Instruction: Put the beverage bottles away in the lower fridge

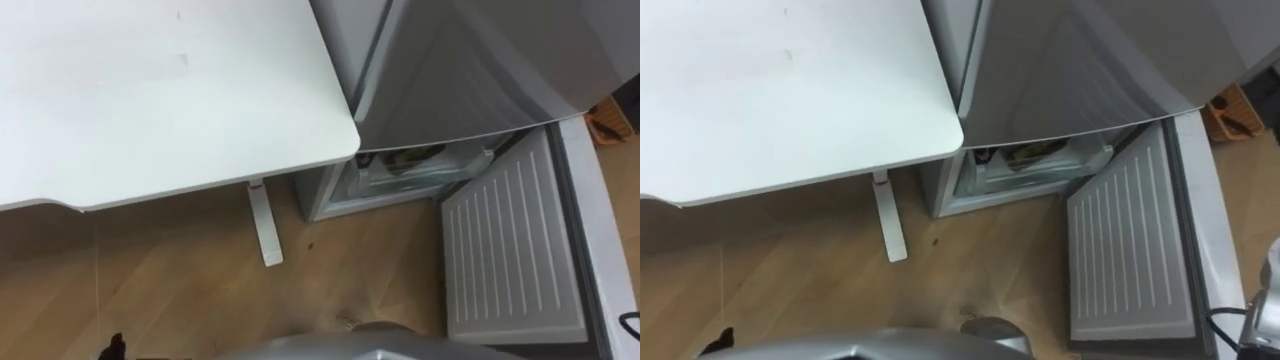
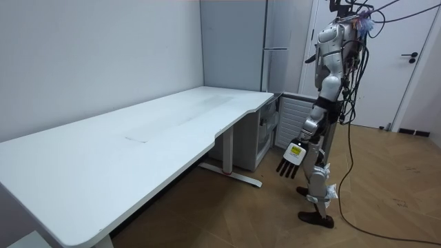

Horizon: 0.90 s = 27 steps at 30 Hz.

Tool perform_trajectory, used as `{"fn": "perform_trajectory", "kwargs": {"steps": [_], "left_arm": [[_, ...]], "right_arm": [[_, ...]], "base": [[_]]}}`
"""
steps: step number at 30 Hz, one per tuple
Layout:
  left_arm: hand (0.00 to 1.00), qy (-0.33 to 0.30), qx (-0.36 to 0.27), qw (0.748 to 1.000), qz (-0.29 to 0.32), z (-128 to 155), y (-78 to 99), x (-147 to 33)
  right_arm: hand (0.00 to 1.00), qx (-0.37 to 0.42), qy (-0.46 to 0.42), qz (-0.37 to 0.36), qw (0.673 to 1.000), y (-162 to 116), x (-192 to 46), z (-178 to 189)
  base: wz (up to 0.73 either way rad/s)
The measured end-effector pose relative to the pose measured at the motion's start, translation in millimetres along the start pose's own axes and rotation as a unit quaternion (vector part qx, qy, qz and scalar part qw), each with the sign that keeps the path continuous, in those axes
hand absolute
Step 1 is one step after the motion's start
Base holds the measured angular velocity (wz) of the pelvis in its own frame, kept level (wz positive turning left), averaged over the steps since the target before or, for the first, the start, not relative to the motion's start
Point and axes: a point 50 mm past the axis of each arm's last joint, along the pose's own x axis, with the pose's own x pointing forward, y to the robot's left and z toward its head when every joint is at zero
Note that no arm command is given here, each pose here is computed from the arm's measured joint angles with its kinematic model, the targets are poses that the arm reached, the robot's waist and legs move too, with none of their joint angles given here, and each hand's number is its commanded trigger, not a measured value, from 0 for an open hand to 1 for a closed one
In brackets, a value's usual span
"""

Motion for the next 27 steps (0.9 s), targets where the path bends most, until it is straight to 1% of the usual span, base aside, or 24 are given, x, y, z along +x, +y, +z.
{"fn": "perform_trajectory", "kwargs": {"steps": [5,8,11,15,19,22,27], "left_arm": [[0.0,0.005,0.004,1.0,0.002,-1,1.0,0.0],[0.0,0.005,0.005,1.0,0.002,-1,1.7,-0.2],[0.0,0.001,0.004,1.0,0.004,3,2.3,-0.1],[0.0,-0.004,0.004,1.0,0.007,6,4.5,0.5],[0.0,-0.006,0.009,1.0,0.014,9,11.9,1.2],[0.0,-0.001,0.011,1.0,0.018,8,14.7,1.3],[0.0,-0.001,0.014,1.0,0.018,9,15.9,1.5]], "right_arm": [[0.0,0.014,0.123,0.009,0.992,-4,-5,-46],[0.0,0.043,0.175,0.006,0.984,-7,-8,-63],[0.0,0.065,0.222,-0.003,0.973,-11,-6,-77],[0.0,0.059,0.26,-0.02,0.964,-18,5,-89],[0.0,0.065,0.304,-0.037,0.95,-30,12,-100],[0.0,0.068,0.324,-0.046,0.942,-33,11,-106],[0.0,0.078,0.345,-0.049,0.934,-29,8,-112]], "base": [[0.09],[0.03],[0.01],[0.0],[0.0],[0.0],[0.0]]}}
